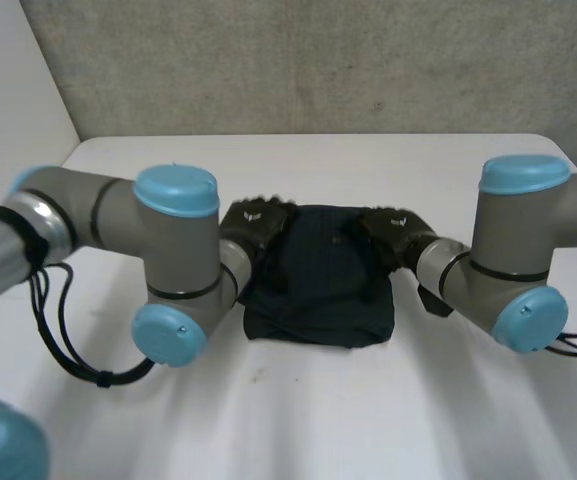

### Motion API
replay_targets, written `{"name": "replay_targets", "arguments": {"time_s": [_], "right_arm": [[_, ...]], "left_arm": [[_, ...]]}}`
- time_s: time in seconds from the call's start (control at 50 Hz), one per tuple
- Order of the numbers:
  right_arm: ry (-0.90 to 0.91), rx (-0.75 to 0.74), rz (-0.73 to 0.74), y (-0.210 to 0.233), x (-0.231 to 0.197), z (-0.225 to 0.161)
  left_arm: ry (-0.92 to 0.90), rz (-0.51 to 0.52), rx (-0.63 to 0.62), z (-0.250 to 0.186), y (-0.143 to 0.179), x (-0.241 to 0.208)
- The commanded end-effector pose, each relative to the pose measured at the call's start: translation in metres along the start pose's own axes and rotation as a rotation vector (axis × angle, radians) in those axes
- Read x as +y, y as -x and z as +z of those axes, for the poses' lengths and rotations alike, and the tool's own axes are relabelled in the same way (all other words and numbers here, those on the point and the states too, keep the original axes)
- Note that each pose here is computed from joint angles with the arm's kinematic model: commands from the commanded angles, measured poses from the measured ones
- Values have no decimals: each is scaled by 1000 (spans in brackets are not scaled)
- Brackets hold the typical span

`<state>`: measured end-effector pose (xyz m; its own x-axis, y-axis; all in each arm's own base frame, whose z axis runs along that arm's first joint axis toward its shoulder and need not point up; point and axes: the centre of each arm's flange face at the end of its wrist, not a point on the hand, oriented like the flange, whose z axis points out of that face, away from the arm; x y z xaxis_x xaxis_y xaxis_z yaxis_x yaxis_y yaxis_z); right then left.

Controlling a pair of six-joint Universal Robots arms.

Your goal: Fold the shorts.

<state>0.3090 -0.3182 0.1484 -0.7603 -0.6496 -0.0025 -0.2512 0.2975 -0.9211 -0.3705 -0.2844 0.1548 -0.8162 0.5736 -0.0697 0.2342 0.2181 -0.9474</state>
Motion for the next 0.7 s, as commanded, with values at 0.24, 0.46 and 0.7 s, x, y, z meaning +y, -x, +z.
{"name": "replay_targets", "arguments": {"time_s": [0.24,0.46,0.7], "right_arm": [[-79,71,-203,1,-40,-20],[-401,335,-171,-13,-150,-105],[-413,484,-129,-28,-162,-156]], "left_arm": [[89,106,-118,-22,5,-10],[-287,24,-231,-119,49,-153],[-244,-103,-301,-165,89,-160]]}}
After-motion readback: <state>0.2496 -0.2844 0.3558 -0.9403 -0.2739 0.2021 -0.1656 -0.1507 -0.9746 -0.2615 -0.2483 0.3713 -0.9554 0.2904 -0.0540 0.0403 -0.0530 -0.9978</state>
